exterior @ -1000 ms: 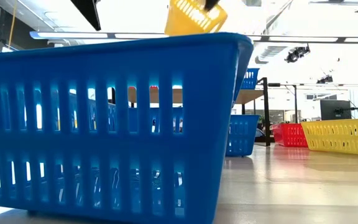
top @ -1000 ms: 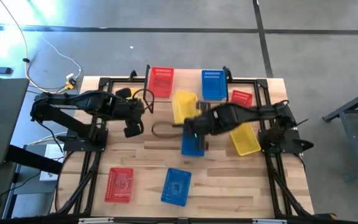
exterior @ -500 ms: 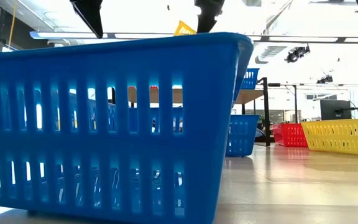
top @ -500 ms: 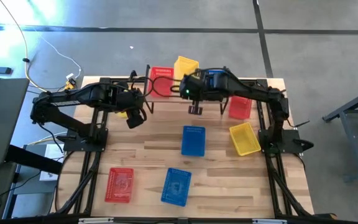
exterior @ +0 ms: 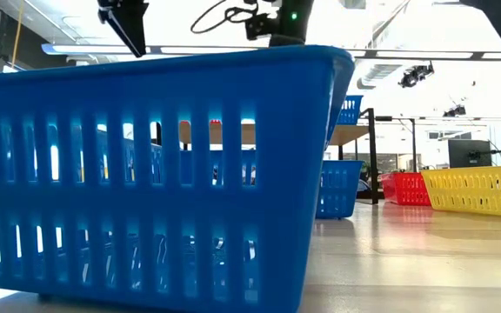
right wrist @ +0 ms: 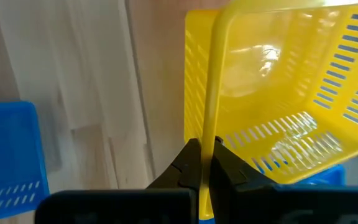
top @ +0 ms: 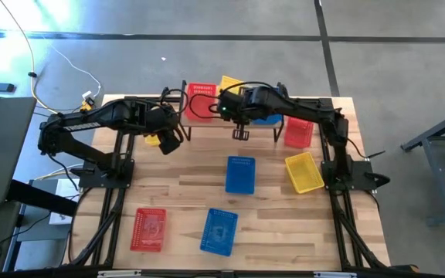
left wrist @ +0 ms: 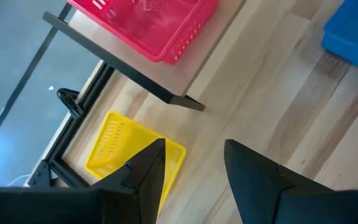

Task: Stack baskets on shelf by color
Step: Put the bottom right yellow basket on the shelf

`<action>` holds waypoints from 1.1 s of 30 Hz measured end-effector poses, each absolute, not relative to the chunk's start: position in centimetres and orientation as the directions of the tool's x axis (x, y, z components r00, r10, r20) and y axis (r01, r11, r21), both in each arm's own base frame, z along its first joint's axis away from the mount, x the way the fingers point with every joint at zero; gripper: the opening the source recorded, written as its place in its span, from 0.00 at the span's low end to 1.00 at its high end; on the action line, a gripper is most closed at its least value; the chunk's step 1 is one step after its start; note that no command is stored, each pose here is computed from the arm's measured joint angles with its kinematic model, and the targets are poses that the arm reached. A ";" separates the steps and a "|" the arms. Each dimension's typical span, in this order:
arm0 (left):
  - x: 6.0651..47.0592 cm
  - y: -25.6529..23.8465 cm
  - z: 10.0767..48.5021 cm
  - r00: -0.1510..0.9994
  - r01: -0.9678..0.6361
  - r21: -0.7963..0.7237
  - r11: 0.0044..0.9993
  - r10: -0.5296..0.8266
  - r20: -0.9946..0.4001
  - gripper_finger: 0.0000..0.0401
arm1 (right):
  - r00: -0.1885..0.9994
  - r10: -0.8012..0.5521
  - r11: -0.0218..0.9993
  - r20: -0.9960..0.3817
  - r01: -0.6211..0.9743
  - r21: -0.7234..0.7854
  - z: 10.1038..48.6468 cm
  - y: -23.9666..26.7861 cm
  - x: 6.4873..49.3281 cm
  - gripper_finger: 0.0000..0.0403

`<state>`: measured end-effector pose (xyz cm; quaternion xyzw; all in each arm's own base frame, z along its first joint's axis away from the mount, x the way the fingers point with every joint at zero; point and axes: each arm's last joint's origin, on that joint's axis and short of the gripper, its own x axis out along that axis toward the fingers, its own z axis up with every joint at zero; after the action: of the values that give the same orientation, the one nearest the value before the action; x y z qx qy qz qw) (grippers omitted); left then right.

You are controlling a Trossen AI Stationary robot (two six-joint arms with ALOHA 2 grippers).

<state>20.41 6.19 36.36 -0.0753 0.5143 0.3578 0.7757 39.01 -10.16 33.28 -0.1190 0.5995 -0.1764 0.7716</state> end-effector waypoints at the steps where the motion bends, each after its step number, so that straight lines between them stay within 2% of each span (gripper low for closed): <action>1: 20.4 6.2 36.4 0.215 -0.635 0.247 0.732 0.475 -0.853 0.39 | 0.206 -0.412 0.911 -0.887 0.124 -0.394 33.0 -10.2 39.1 0.00; 5: 20.4 6.2 36.4 0.215 -0.637 0.245 0.731 0.474 -0.854 0.39 | 0.171 -0.404 0.914 -0.899 0.129 -0.386 32.4 -10.1 39.1 0.00; 11: 20.4 6.2 36.4 0.215 -0.625 0.253 0.739 0.474 -0.854 0.39 | 0.186 -0.408 0.912 -0.894 0.126 -0.390 32.5 -10.4 39.3 0.00; 17: 20.4 6.2 36.3 0.218 -0.623 0.246 0.743 0.466 -0.858 0.39 | 0.184 -0.352 0.934 -0.918 0.124 -0.334 31.8 -10.9 39.4 0.00; 33: 20.4 6.1 36.3 0.224 -0.617 0.230 0.753 0.448 -0.866 0.39 | 0.180 -0.373 0.926 -0.910 0.138 -0.352 31.8 -11.0 39.5 0.01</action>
<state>20.43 6.10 36.31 -0.0813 0.5206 0.3420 0.7781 39.50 -11.03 31.79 -0.0952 0.6179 -0.1675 0.7623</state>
